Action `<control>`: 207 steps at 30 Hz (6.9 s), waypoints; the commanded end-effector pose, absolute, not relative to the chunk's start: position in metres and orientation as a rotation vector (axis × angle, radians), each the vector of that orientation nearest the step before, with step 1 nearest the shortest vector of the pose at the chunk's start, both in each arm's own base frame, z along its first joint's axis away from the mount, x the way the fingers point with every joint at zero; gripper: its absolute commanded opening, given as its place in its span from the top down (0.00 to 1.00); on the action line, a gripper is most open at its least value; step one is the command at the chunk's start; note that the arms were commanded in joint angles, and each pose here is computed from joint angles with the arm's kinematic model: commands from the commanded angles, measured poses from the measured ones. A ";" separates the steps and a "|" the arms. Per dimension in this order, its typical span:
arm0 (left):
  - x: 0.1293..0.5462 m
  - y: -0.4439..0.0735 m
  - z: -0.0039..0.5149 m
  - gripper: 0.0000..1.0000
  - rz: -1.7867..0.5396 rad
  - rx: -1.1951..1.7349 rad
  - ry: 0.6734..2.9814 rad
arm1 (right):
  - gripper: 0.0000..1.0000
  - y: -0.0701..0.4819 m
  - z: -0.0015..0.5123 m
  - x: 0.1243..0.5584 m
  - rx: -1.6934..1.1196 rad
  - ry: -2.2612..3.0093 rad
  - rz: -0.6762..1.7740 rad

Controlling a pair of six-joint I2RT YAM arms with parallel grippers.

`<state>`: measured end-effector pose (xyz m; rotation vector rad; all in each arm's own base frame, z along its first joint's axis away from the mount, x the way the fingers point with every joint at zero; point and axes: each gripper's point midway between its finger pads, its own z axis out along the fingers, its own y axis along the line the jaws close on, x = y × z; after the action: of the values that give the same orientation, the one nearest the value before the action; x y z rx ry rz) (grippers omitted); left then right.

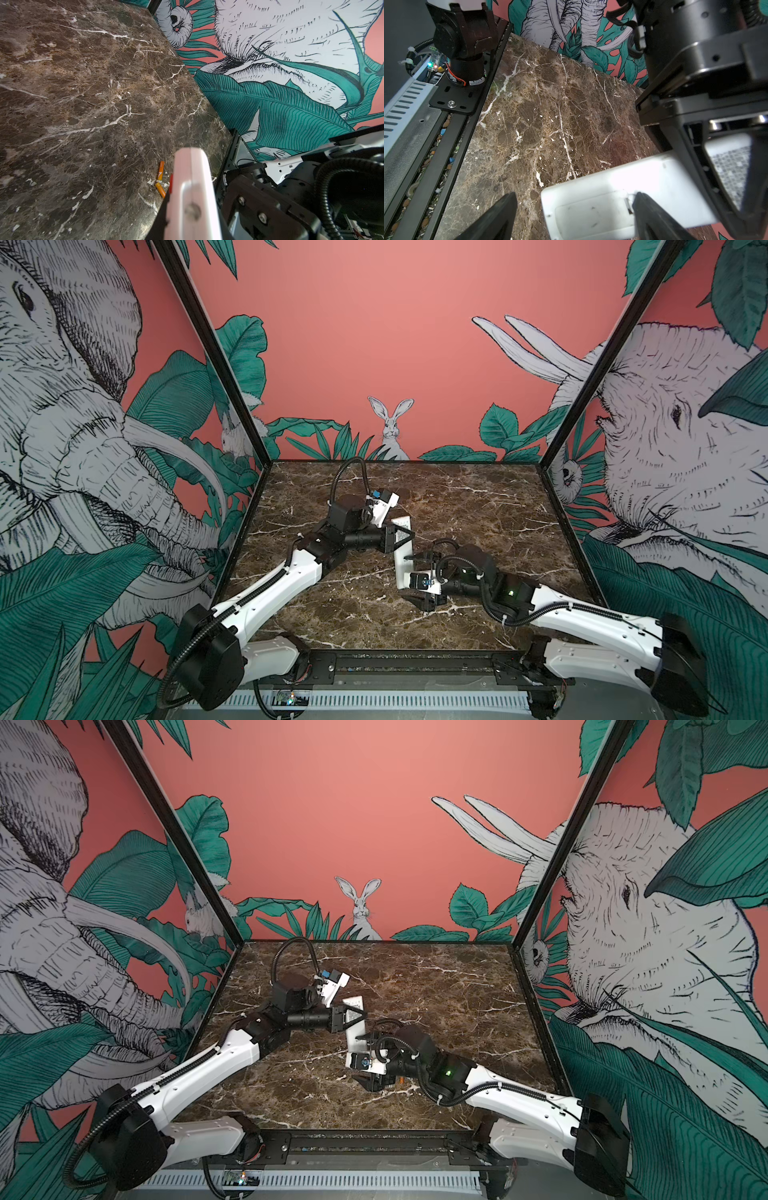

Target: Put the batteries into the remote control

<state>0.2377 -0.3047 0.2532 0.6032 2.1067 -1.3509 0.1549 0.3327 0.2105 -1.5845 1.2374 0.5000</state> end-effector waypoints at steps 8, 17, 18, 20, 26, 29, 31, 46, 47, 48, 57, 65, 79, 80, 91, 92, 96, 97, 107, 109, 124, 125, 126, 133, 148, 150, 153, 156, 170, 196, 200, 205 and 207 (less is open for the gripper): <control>0.233 -0.308 0.264 1.00 -1.398 0.639 2.058 | 0.10 0.336 0.235 0.156 -1.542 1.165 0.480; 0.234 -0.308 0.264 1.00 -1.391 0.640 2.060 | 0.10 0.337 0.230 0.157 -1.551 1.179 0.476; 0.234 -0.308 0.264 1.00 -1.391 0.641 2.060 | 0.10 0.338 0.228 0.157 -1.555 1.183 0.476; 0.234 -0.308 0.264 1.00 -1.390 0.640 2.060 | 0.10 0.338 0.224 0.157 -1.559 1.189 0.475; 0.234 -0.308 0.265 1.00 -1.390 0.641 2.057 | 0.10 0.340 0.212 0.159 -1.578 1.214 0.470; 0.233 -0.308 0.265 1.00 -1.393 0.641 2.055 | 0.10 0.341 0.205 0.160 -1.590 1.232 0.473; 0.233 -0.308 0.266 1.00 -1.394 0.641 2.052 | 0.10 0.341 0.201 0.161 -1.593 1.244 0.473; 0.235 -0.306 0.266 1.00 -1.357 0.653 2.049 | 0.21 0.338 0.178 0.151 -1.674 1.316 0.514; 0.235 -0.306 0.266 1.00 -1.355 0.653 2.050 | 0.22 0.338 0.177 0.150 -1.680 1.319 0.515; 0.236 -0.306 0.267 1.00 -1.354 0.654 2.049 | 0.24 0.338 0.176 0.149 -1.685 1.319 0.516; 0.240 -0.304 0.262 1.00 -1.310 0.648 2.076 | 0.36 0.337 0.174 0.144 -1.713 1.324 0.521; 0.243 -0.299 0.253 1.00 -1.255 0.634 2.117 | 0.42 0.337 0.177 0.139 -1.725 1.315 0.529; 0.243 -0.299 0.249 1.00 -1.242 0.637 2.133 | 0.50 0.337 0.182 0.139 -1.718 1.305 0.518; 0.243 -0.298 0.249 1.00 -1.241 0.638 2.135 | 0.49 0.337 0.184 0.140 -1.705 1.299 0.514; 0.239 -0.303 0.245 1.00 -1.293 0.657 2.139 | 0.29 0.339 0.214 0.154 -1.625 1.222 0.430; 0.238 -0.303 0.245 1.00 -1.298 0.658 2.139 | 0.29 0.341 0.214 0.155 -1.629 1.219 0.429; 0.236 -0.303 0.247 1.00 -1.304 0.662 2.130 | 0.28 0.346 0.212 0.160 -1.632 1.221 0.410; 0.236 -0.302 0.247 1.00 -1.304 0.662 2.129 | 0.28 0.346 0.212 0.161 -1.631 1.220 0.405; 0.235 -0.305 0.247 1.00 -1.327 0.670 2.125 | 0.19 0.350 0.213 0.166 -1.629 1.210 0.379; 0.234 -0.304 0.248 1.00 -1.327 0.672 2.123 | 0.18 0.350 0.211 0.166 -1.635 1.212 0.376; 0.233 -0.303 0.251 1.00 -1.328 0.669 2.111 | 0.18 0.352 0.189 0.159 -1.700 1.265 0.431; 0.233 -0.303 0.250 1.00 -1.326 0.669 2.113 | 0.19 0.351 0.187 0.157 -1.704 1.271 0.445; 0.233 -0.303 0.250 1.00 -1.325 0.670 2.113 | 0.19 0.351 0.185 0.155 -1.709 1.278 0.453; 0.235 -0.304 0.248 1.00 -1.325 0.671 2.114 | 0.24 0.349 0.172 0.146 -1.758 1.319 0.503; 0.236 -0.302 0.246 1.00 -1.293 0.675 2.124 | 0.33 0.348 0.163 0.134 -1.831 1.357 0.569; 0.237 -0.301 0.246 1.00 -1.282 0.673 2.124 | 0.34 0.347 0.162 0.134 -1.836 1.363 0.568; 0.238 -0.300 0.245 1.00 -1.263 0.673 2.133 | 0.35 0.346 0.161 0.135 -1.838 1.371 0.559; 0.237 -0.300 0.245 1.00 -1.264 0.680 2.131 | 0.34 0.345 0.168 0.136 -1.811 1.351 0.545; 0.234 -0.301 0.244 1.00 -1.296 0.677 2.128 | 0.26 0.350 0.202 0.158 -1.714 1.247 0.414; 0.229 -0.302 0.249 1.00 -1.330 0.684 2.104 | 0.22 0.348 0.186 0.171 -1.715 1.288 0.328; 0.229 -0.302 0.252 1.00 -1.336 0.689 2.094 | 0.22 0.347 0.180 0.171 -1.722 1.302 0.324; 0.229 -0.303 0.252 1.00 -1.338 0.688 2.096 | 0.17 0.345 0.184 0.171 -1.710 1.286 0.317; 0.229 -0.303 0.252 1.00 -1.340 0.690 2.096 | 0.15 0.345 0.187 0.171 -1.705 1.279 0.312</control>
<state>0.2446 -0.2965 0.2254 0.6312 2.1851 -1.2351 0.1670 0.3446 0.1833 -1.7194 1.2967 0.3415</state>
